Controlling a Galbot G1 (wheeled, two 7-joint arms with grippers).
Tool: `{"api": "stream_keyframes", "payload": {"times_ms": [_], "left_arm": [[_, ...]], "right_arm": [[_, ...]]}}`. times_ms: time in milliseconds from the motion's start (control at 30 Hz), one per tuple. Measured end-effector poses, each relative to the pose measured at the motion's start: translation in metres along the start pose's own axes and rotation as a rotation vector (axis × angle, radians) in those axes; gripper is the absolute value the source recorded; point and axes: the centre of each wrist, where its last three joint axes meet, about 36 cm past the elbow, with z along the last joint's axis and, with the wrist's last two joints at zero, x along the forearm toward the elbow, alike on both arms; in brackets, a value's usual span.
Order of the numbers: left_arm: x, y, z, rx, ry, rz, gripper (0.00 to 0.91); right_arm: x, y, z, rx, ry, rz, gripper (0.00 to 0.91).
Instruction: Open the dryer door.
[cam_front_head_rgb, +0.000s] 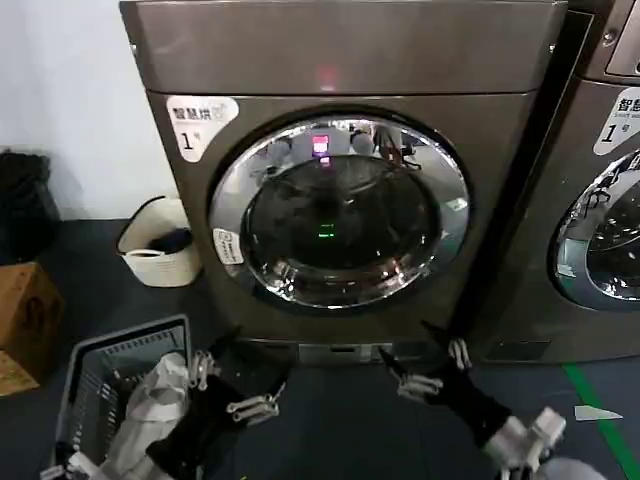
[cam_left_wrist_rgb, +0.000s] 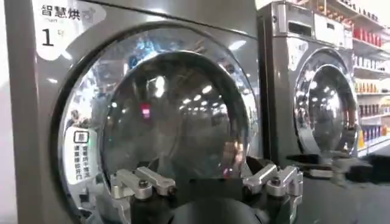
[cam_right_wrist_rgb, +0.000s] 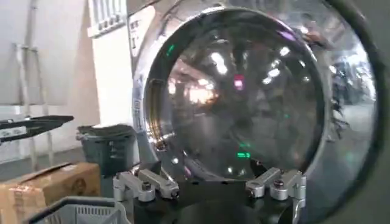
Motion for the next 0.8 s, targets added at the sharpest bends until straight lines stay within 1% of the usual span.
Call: {"api": "stream_keyframes", "payload": {"times_ms": [167,333,567,800], "left_arm": [[0.003,0.000,0.001,0.000,0.011,-0.005,0.907],[0.004,-0.001,0.001,0.005,0.011,-0.007,0.907],[0.004,0.000,0.004,0.004,0.020,-0.013,0.907],[0.004,0.000,0.003,0.016,0.009,-0.009,0.907]], "right_arm": [[-0.032,-0.013,-0.002,0.006,-0.019,-0.057,0.907],[-0.065,-0.024,0.001,0.010,-0.019,-0.107,0.907],[-0.102,-0.034,0.011,0.030,0.018,-0.152,0.907],[-0.139,-0.031,0.019,0.063,0.060,-0.203,0.907]]}}
